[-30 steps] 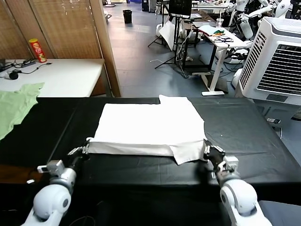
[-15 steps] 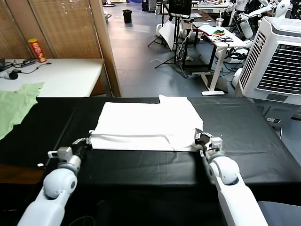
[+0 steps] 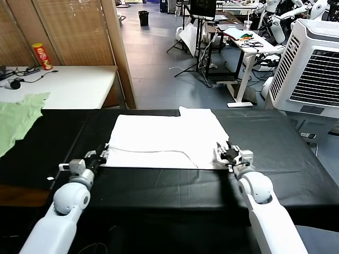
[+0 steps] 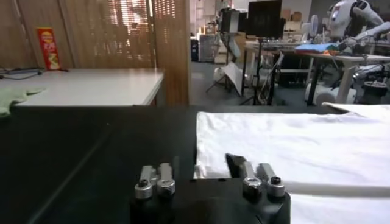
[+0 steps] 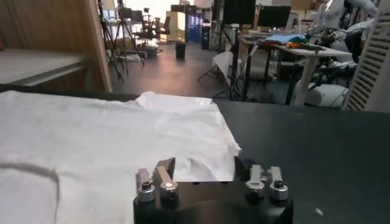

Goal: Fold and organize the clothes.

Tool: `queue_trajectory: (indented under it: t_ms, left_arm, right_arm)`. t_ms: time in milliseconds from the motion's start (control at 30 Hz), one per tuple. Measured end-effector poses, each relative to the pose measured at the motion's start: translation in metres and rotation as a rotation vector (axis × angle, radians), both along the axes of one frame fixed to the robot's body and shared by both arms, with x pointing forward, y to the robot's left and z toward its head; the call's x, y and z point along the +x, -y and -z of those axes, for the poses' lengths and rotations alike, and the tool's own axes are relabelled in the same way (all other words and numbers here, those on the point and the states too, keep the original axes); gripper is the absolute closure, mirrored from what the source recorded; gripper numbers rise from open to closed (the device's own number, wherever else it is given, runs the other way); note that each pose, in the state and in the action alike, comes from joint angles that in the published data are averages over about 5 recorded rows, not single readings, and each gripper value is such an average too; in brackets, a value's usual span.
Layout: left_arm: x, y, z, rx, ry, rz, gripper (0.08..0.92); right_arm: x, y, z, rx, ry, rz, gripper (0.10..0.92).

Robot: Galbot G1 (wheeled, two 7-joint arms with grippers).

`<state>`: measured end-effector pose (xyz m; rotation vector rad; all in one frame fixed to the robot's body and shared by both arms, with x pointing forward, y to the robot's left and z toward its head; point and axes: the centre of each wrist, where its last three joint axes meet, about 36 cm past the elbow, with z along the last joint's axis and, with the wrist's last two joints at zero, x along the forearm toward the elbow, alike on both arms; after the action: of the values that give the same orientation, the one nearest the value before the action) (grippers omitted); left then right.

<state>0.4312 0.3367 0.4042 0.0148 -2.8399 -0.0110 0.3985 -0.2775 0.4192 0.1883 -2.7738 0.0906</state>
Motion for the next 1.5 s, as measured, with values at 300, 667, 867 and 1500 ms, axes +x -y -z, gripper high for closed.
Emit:
queue_trajectory:
  t_ms: [300, 667, 867, 1500]
  left_arm:
    - [-0.032, -0.006, 0.014, -0.061, -0.085, 0.03, 0.201]
    - [-0.035, -0.008, 0.02, -0.105, -0.123, 0.031, 0.575]
    - [-0.043, -0.006, 0.019, -0.079, -0.132, 0.035, 0.838]
    - [-0.132, -0.001, -0.017, 0.095, -0.209, 0.076, 0.871]
  right_arm:
    - [-0.019, 0.004, 0.016, 0.013, -0.044, 0.026, 0.329]
    - [-0.022, 0.001, 0.028, 0.024, -0.069, 0.04, 0.83]
    - [-0.03, 0.001, 0.018, -0.009, -0.092, 0.056, 0.9]
    - [-0.111, 0.0, -0.008, -0.048, -0.218, 0.08, 0.9]
